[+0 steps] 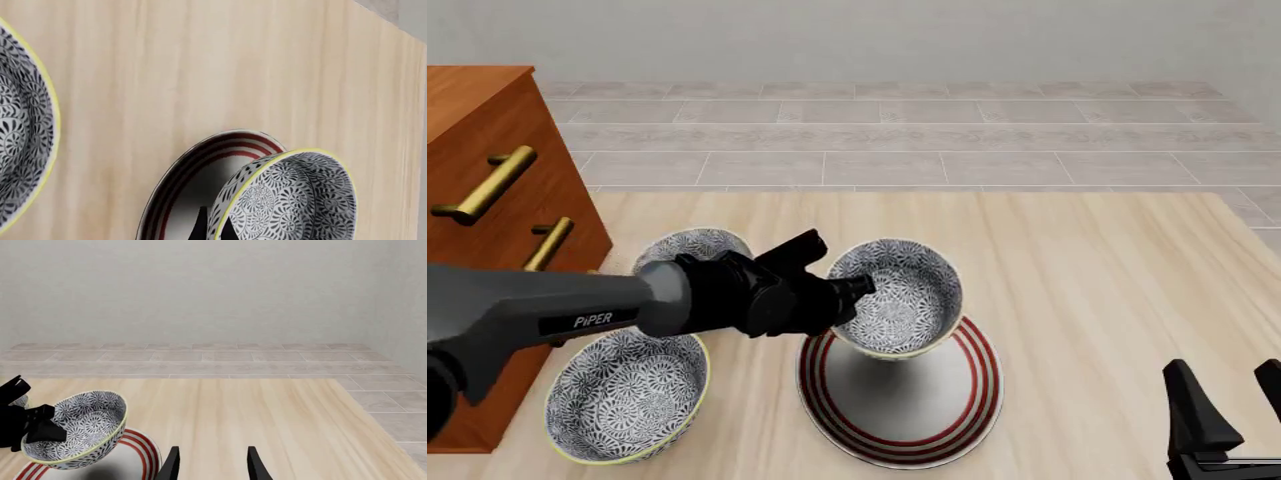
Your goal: Put the bowl at the front on the plate.
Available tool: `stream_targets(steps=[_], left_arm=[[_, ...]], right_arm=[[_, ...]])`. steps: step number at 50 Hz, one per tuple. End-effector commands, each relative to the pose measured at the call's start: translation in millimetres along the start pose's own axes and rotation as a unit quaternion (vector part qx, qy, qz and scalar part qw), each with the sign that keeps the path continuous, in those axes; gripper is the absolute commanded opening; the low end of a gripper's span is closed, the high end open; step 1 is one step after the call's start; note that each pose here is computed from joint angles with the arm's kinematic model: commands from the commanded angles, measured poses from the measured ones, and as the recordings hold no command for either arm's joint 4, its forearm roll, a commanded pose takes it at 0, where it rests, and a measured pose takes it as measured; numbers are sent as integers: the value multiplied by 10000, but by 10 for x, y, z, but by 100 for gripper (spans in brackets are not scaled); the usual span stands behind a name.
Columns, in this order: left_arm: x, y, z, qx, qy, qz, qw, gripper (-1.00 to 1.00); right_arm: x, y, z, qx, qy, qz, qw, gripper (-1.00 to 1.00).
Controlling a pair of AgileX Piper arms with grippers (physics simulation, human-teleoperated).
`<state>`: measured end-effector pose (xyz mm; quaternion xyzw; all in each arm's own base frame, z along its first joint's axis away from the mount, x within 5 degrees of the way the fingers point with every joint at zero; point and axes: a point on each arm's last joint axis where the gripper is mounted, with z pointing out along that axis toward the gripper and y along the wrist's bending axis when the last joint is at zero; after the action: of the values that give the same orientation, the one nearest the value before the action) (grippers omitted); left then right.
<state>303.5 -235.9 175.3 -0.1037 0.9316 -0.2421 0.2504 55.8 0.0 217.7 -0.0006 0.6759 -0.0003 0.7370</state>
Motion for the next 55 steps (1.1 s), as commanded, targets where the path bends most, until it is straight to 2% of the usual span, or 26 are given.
stream_targets(steps=[1,36,55], left_arm=[[13,0,59,18,9,-27,10000,-100],[67,140,296,-135,84,-42,9999,-100],[74,156,348,-200,135,26,9997,-100]], right_arm=[[15,0,1,2,-1,2,10000,100],[15,0,1,0,0,1,10000,100],[15,0,1,1,1,1,10000,100]])
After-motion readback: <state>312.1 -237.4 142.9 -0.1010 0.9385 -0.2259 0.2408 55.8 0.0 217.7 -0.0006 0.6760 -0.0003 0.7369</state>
